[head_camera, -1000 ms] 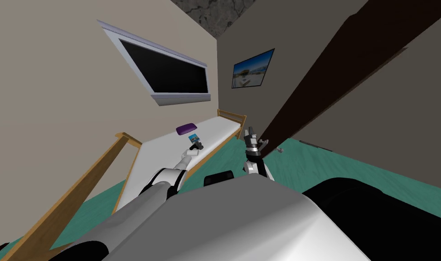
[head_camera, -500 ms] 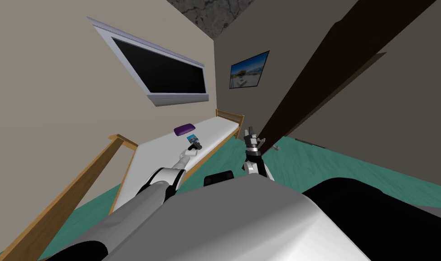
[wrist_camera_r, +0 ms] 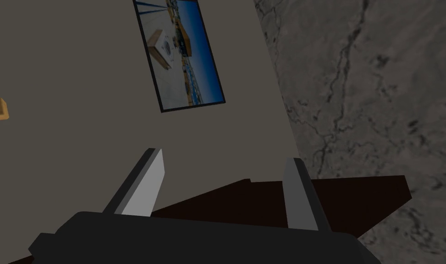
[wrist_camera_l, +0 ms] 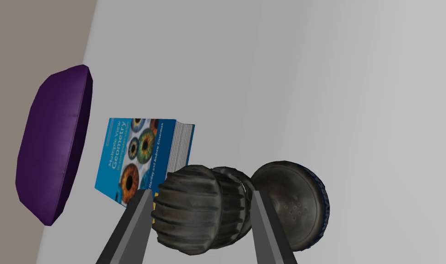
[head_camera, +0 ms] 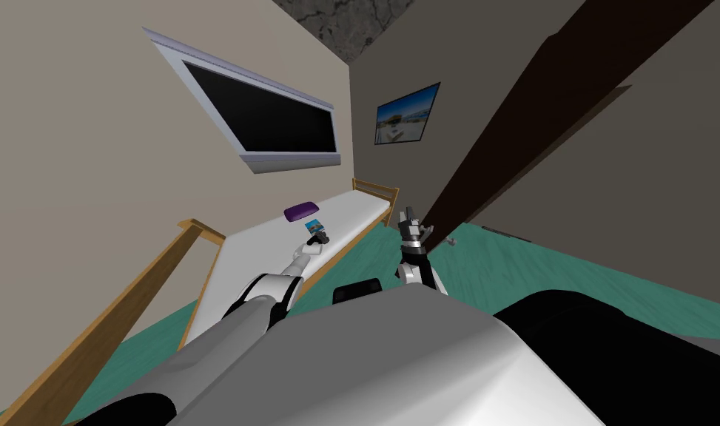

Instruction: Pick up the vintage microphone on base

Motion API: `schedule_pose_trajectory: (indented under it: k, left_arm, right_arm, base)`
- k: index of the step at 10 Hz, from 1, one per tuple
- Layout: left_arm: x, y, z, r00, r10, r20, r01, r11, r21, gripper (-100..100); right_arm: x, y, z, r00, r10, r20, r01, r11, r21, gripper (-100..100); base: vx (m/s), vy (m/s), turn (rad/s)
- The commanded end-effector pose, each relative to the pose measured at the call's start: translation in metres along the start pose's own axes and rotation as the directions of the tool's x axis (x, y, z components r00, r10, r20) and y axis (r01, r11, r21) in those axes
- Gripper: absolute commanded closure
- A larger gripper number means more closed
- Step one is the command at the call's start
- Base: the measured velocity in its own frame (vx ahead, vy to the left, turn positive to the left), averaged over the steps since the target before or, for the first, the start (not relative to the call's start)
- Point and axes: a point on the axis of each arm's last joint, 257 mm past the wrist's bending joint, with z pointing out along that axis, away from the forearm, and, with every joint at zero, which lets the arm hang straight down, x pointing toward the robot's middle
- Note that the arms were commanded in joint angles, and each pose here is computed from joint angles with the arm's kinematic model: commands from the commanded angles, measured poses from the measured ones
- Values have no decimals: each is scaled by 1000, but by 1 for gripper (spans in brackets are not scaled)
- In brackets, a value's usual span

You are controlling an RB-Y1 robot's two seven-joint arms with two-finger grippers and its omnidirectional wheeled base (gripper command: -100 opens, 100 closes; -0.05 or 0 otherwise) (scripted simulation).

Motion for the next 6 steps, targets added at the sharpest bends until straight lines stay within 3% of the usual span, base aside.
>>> schedule_pose_trajectory:
  k: [1, 3, 4, 5, 6]
  left_arm:
    - [16, 12, 0, 1000, 18, -21, -19, 1000, -14, 100]
    - [4, 21, -1, 1000, 18, 3, -18, 999, -33, 100]
    - [16, 12, 0, 1000, 18, -21, -19, 1000, -14, 100]
    - [32, 24, -1, 999, 35, -42, -37, 999, -30, 100]
    - [38, 19, -1, 998, 35, -52, -36, 999, -20, 100]
  right_arm:
    - [0, 0, 0, 1000, 0, 0, 0, 1000, 0, 0]
    - [0, 0, 0, 1000, 0, 0, 0, 1000, 0, 0]
    - [0, 0, 0, 1000, 0, 0, 0, 1000, 0, 0]
    - [0, 0, 0, 1000, 0, 0, 0, 1000, 0, 0]
    - [0, 0, 0, 1000, 0, 0, 0, 1000, 0, 0]
  base:
    - [20, 11, 207]
    - [23, 3, 57]
    - [1, 3, -17]
    - [16, 7, 202]
    - [21, 2, 130]
